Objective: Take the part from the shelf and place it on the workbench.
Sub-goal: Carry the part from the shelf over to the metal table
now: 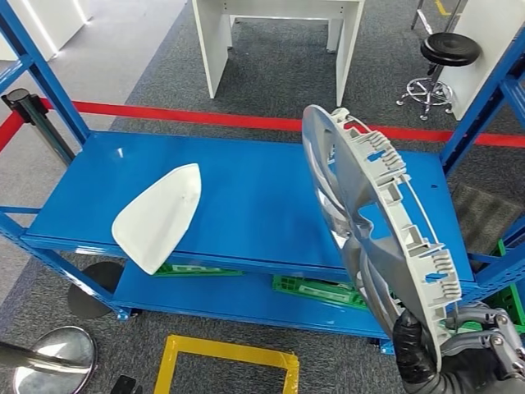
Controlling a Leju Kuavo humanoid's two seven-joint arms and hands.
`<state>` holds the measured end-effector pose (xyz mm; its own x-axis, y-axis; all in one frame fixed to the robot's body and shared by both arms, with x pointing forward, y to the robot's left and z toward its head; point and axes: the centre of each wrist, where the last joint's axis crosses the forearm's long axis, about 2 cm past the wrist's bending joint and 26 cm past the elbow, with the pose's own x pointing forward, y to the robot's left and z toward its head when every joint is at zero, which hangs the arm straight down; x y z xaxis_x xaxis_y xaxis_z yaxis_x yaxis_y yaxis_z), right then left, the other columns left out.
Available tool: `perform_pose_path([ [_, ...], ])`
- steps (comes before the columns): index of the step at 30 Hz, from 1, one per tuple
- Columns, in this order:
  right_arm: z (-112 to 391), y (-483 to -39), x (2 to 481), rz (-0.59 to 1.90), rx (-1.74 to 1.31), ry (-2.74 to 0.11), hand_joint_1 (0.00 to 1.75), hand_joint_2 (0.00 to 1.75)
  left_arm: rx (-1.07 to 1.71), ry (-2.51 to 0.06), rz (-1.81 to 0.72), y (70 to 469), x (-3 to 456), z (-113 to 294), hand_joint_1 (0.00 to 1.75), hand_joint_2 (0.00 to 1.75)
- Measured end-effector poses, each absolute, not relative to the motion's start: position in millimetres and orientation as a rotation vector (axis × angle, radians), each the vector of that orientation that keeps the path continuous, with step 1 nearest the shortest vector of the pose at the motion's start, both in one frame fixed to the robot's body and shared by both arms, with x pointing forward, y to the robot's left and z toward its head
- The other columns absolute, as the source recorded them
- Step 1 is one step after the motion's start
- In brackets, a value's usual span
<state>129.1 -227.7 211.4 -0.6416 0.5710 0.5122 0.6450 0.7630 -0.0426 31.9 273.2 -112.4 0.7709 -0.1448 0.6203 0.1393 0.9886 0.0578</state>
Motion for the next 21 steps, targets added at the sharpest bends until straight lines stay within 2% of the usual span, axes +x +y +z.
perform_pose_path([
  [21,194,-229,132,-0.199,-0.884,-2.379,1.75,1.75,-0.003,-0.668,-0.144,267,34,-112,0.0,0.0],
])
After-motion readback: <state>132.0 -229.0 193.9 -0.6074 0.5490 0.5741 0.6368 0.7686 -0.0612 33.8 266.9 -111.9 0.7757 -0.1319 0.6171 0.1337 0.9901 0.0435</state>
